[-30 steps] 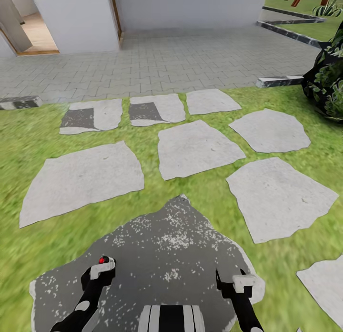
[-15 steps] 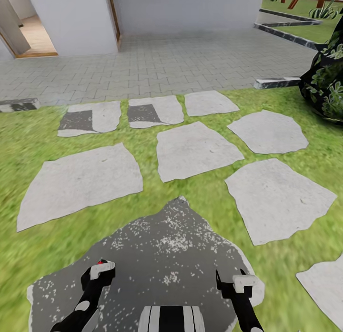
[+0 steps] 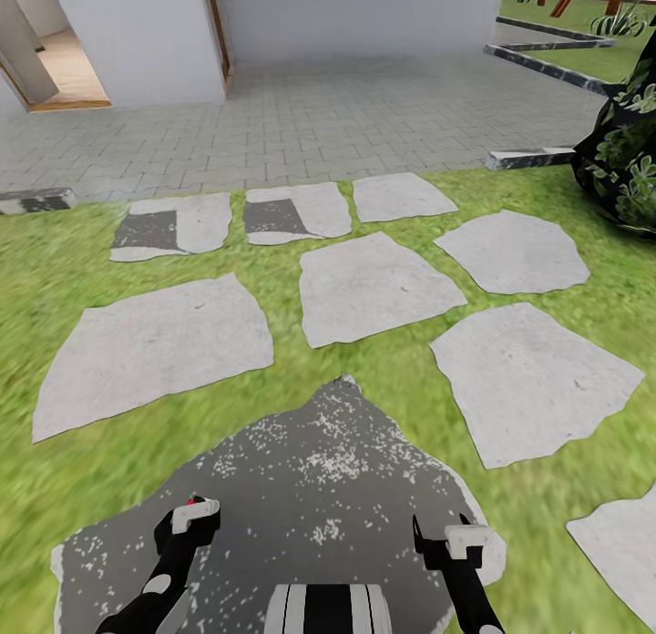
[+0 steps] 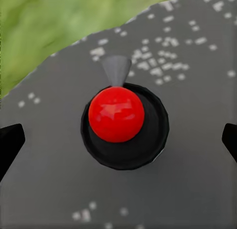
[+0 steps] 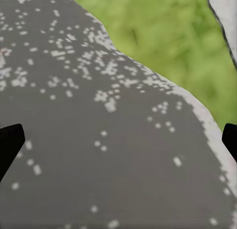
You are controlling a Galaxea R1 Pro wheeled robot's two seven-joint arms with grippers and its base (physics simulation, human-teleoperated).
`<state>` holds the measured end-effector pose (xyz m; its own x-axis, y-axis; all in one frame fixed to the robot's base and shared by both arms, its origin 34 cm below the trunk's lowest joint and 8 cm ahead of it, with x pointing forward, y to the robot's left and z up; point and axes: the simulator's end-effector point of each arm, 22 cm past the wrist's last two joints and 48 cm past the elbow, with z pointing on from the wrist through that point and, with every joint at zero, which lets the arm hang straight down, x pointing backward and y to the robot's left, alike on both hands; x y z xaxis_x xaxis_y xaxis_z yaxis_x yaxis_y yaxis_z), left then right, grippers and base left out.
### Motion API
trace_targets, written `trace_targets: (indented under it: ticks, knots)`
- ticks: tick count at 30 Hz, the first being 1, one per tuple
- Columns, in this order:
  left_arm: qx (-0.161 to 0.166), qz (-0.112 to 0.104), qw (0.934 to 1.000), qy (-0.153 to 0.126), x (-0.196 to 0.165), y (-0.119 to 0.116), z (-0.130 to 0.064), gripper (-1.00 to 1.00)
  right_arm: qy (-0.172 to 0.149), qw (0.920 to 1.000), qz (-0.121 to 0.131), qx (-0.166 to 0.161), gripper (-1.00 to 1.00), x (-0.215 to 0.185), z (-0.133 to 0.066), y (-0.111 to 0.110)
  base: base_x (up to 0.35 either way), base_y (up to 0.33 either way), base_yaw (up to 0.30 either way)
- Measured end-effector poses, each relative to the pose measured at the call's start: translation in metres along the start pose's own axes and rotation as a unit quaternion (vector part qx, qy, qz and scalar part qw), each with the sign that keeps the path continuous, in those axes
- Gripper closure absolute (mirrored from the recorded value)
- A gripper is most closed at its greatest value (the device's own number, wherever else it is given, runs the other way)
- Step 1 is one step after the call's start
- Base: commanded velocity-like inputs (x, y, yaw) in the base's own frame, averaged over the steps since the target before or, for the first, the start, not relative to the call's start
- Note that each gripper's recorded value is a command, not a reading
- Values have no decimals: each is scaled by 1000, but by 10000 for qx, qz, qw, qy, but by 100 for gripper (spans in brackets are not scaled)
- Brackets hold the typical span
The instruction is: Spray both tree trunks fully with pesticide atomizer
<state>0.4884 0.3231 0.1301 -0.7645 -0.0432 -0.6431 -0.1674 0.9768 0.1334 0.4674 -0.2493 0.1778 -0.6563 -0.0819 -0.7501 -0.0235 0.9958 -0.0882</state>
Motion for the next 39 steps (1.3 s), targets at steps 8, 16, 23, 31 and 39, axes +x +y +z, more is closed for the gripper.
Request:
trace_targets:
  ticks: [8,16,23,31,39]
  knots:
    - [1,3,10000,23,2,0,0,-100,19,10000,7,1,-100,2,0,1,0,0,0]
    - [0,9,10000,54,6,0,1,-100,48,10000,10,4,-100,4,0,1,0,0,0]
    - [1,11,10000,55,6,0,1,-100,44,10000,7,-4,-100,4,0,1,1,0,0]
    - [3,13,10000,59,6,0,1,-100,44,10000,7,-3,-100,4,0,1,65,0,0]
    - [5,16,10000,56,6,0,1,-100,46,10000,6,-2,-100,5,0,1,6,0,0]
